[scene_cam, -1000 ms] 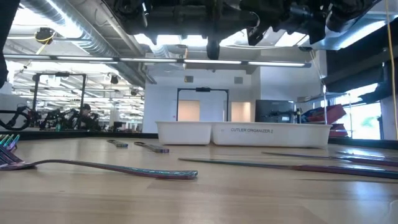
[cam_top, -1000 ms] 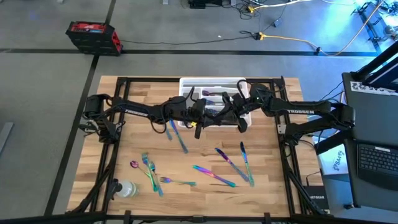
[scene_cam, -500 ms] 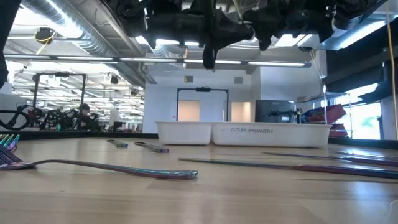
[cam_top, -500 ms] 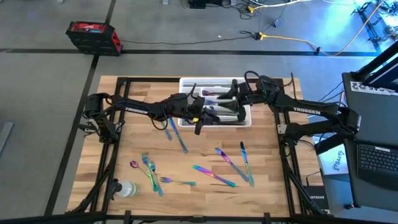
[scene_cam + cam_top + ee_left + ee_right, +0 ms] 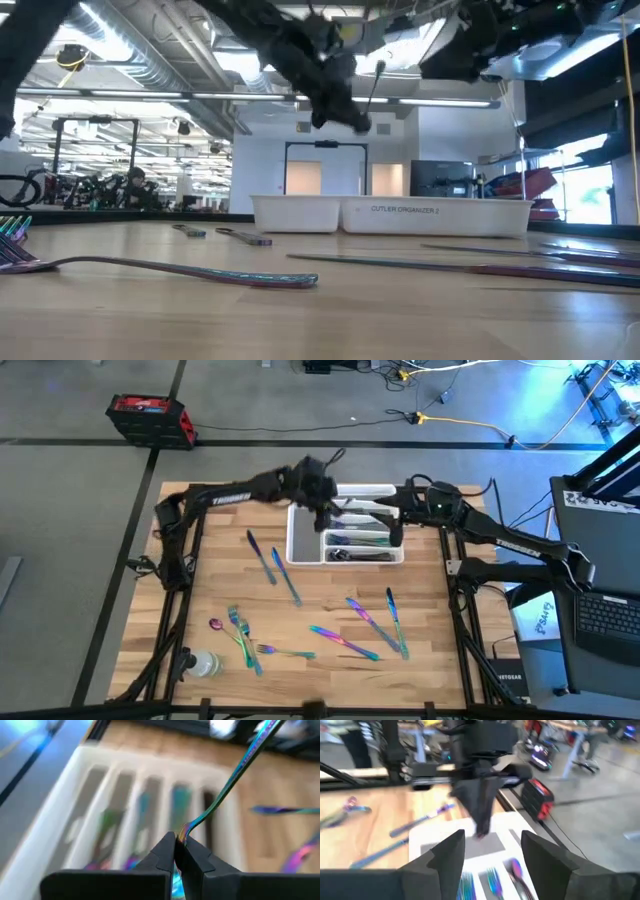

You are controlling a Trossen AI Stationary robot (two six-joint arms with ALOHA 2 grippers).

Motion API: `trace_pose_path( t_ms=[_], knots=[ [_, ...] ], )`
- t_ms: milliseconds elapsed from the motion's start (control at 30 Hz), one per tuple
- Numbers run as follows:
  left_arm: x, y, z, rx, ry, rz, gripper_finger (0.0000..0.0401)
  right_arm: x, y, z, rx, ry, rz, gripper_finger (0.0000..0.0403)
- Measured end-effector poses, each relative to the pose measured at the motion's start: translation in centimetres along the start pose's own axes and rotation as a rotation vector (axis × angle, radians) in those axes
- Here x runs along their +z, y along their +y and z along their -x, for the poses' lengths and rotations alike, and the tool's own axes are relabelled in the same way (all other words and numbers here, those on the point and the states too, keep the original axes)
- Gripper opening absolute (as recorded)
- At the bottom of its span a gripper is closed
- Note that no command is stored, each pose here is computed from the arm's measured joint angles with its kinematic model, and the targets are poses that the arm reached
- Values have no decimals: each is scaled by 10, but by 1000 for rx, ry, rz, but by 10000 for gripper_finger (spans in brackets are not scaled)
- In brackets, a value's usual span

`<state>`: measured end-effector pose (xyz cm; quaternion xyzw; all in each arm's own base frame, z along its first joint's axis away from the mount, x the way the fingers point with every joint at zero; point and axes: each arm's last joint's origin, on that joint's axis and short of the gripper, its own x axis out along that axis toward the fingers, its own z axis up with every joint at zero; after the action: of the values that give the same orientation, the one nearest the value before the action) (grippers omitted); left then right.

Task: Sort silverware
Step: Put the blue spoon into the tray organizer

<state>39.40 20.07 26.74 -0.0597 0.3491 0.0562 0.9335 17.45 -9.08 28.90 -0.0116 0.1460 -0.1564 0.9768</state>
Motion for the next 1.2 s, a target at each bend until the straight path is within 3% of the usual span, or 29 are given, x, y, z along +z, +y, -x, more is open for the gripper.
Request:
trace_pose_path(
  t_ms=[133,267,433,533,667,767,967,1200],
  knots=[
    [-4,35,-25,12,159,22,0,-4,1,9,-44,49,-15,179],
    [-10,52,-48,48,286,7,0,-7,0,16,-115,97,-20,179],
    [-11,54,-69,112,340,-77,0,-13,0,19,-136,157,-30,179],
    [-10,52,-73,129,355,-168,0,-15,1,19,-134,176,-36,179],
    [-13,50,-77,251,437,-278,0,-15,1,19,-134,179,-47,179],
    [-11,48,-77,264,443,-308,0,-15,1,19,-135,179,-53,179],
    [-12,44,-78,225,424,-252,0,-16,1,19,-134,190,-63,179],
    [-10,48,-78,270,394,-142,14,-18,1,19,-135,203,-82,179]
  ],
)
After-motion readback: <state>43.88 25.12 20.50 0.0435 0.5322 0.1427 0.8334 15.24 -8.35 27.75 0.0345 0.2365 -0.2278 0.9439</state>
